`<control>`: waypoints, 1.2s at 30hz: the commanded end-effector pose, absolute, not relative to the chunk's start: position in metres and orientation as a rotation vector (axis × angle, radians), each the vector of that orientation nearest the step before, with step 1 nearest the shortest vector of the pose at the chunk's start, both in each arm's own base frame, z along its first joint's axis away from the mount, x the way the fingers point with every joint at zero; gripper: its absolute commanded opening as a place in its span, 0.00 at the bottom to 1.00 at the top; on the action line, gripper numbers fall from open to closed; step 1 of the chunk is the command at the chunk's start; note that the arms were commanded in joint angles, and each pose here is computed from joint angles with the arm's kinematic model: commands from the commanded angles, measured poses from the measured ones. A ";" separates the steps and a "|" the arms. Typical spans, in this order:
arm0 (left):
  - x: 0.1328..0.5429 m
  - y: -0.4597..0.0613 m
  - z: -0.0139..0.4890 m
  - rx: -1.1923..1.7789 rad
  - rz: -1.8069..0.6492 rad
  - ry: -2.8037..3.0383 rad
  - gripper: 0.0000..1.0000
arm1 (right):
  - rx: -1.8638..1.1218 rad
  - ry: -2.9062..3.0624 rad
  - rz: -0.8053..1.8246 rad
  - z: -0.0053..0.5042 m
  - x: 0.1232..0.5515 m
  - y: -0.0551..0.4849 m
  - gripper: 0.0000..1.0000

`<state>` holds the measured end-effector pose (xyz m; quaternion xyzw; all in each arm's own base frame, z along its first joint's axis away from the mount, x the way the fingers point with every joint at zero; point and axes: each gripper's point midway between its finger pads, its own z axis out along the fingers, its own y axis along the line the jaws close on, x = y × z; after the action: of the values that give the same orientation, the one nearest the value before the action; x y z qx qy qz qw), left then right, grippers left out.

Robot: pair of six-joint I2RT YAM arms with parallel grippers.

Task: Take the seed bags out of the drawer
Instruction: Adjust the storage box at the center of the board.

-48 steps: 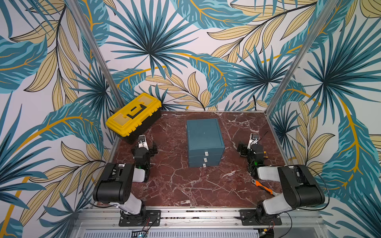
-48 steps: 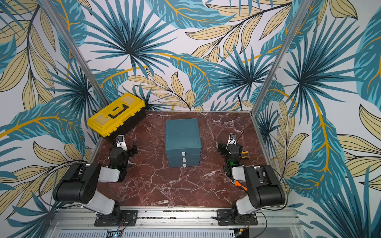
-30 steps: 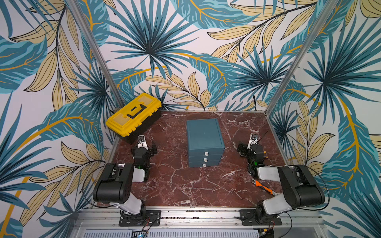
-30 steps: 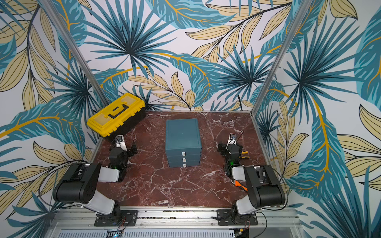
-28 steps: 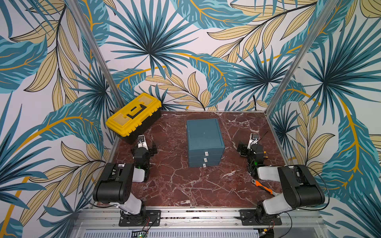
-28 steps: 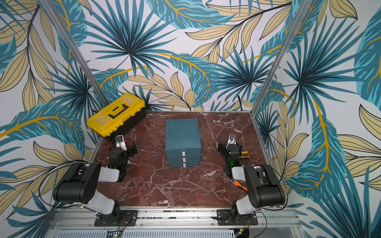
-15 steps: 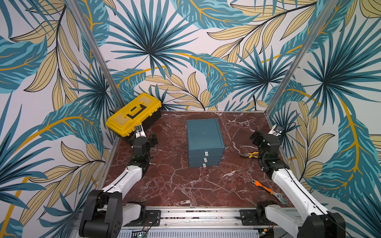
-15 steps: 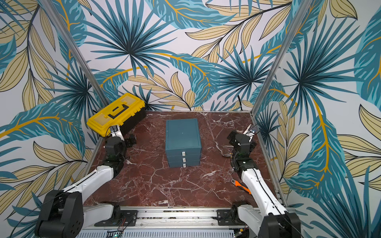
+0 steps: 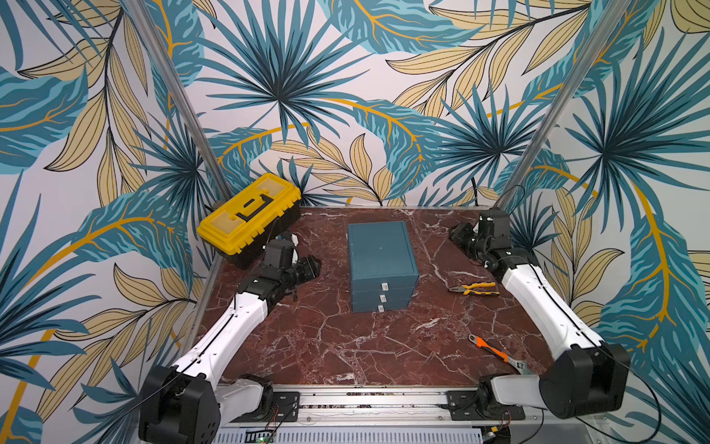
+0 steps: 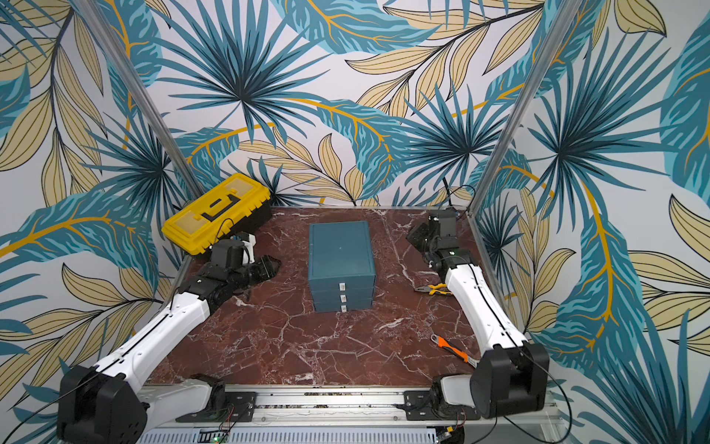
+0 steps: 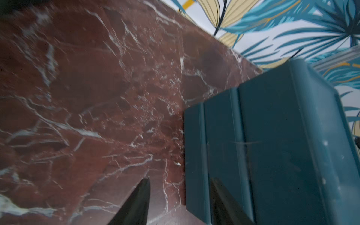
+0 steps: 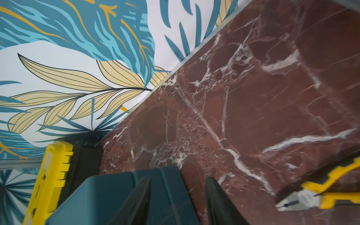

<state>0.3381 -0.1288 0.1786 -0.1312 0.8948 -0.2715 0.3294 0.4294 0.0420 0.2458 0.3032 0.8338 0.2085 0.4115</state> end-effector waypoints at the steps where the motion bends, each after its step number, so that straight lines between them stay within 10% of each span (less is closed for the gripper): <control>1: 0.319 -0.158 0.171 -0.325 -0.853 2.459 0.48 | 0.781 2.277 0.643 0.217 0.442 0.072 0.44; 6: 0.316 -0.181 0.158 -0.316 -0.927 2.478 0.46 | 0.721 2.454 0.724 0.184 0.475 0.111 0.29; 36: 0.286 -0.203 0.145 -0.192 -0.893 2.536 0.49 | 0.462 2.662 1.070 0.122 0.508 0.277 0.31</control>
<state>0.2916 -0.2069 0.1382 -0.0751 0.9221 -0.3222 0.2008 0.5162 0.2607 0.1228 0.1636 0.9103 0.3527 0.1422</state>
